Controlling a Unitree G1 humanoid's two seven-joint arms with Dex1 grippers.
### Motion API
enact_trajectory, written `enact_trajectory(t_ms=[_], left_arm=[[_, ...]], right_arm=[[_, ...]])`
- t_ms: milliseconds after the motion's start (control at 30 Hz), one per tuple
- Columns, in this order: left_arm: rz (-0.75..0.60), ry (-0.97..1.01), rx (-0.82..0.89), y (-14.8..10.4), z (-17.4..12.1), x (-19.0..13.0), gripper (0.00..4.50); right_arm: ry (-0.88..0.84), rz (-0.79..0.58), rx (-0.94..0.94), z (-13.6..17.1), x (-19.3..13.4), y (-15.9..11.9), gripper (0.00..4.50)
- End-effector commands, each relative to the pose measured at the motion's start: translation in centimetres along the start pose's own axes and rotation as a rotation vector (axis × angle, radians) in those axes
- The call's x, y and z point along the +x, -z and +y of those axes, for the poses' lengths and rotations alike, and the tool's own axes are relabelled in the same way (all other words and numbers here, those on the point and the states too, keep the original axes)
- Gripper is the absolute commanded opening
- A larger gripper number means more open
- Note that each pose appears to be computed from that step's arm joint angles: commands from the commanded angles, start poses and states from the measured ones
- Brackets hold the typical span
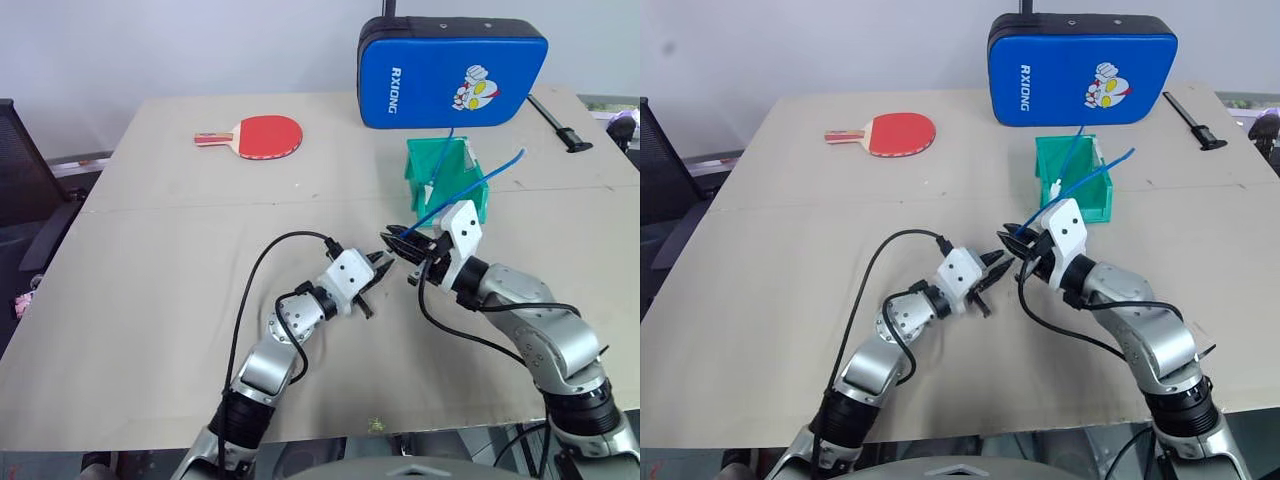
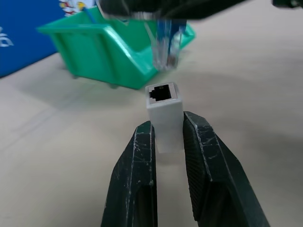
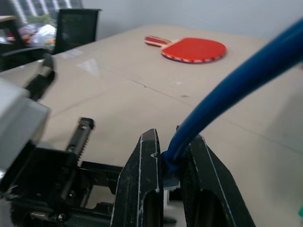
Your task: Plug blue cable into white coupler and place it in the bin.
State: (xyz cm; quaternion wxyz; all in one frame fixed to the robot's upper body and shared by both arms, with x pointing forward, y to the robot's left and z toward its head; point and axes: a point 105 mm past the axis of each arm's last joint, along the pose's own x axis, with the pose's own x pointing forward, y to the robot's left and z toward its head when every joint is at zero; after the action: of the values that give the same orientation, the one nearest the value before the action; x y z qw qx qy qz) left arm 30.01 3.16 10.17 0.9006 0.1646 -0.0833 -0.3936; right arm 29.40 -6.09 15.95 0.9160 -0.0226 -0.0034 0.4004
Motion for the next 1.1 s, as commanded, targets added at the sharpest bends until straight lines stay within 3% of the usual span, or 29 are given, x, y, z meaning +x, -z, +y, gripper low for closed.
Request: enact_trajectory(t_ms=[33, 567, 900, 1100], left_arm=[[-0.074, -0.04, 0.046, -2.1, 0.2, 0.3, 0.23], [-0.064, -0.05, 0.023, -2.2, -0.1, 0.1, 0.23], [-0.073, -0.055, 0.023, -2.6, -0.1, 0.2, 0.23], [-0.086, -0.057, 0.015, -2.9, -0.2, 0.5, 0.23]], right_arm=[[0.078, -0.032, -0.021, -0.3, 0.1, -1.1, 0.0], [0.104, 0.021, 0.007, 0.2, 1.2, -0.1, 0.0], [0.177, 0.152, -0.039, -0.7, 1.2, 2.0, 0.0], [0.133, 0.284, 0.023, 0.6, 1.9, 4.2, 0.0]])
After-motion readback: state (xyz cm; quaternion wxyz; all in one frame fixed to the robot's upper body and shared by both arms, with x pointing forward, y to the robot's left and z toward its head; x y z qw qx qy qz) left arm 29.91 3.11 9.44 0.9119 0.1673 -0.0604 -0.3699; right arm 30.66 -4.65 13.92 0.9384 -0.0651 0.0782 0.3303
